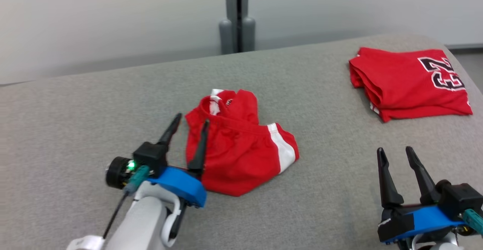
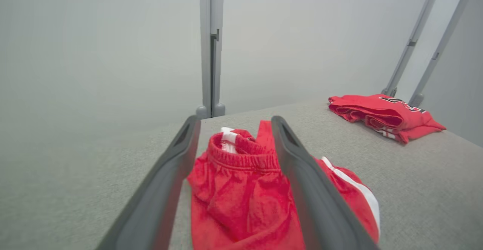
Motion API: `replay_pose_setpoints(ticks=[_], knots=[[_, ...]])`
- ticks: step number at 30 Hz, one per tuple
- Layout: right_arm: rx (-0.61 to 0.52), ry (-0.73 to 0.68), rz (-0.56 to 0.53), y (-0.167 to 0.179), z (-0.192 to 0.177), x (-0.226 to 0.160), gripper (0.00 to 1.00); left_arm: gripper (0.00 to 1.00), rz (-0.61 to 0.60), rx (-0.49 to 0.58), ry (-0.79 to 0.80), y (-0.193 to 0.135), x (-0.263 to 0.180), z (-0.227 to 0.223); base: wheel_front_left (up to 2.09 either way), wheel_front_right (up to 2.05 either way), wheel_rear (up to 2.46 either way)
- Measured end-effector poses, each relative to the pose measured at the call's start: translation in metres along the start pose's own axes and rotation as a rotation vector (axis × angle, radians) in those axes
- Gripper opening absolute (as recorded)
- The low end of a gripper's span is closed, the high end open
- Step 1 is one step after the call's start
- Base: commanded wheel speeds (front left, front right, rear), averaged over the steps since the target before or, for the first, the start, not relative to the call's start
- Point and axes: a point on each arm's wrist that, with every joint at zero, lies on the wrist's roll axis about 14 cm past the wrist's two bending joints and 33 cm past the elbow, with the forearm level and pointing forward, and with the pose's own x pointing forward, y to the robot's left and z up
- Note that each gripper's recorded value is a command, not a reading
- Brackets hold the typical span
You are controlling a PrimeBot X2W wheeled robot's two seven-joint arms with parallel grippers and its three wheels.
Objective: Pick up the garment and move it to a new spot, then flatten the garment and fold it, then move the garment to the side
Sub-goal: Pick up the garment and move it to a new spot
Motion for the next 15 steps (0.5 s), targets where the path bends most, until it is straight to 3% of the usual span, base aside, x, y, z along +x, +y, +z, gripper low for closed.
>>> replay_pose_setpoints(ticks=[15], knots=[[0.013,0.008,0.13,0.043,0.0,0.005,1.0,1.0,0.41,0.035,-0.174,0.102,-0.106,0.047,0.0,0.0,0.0]])
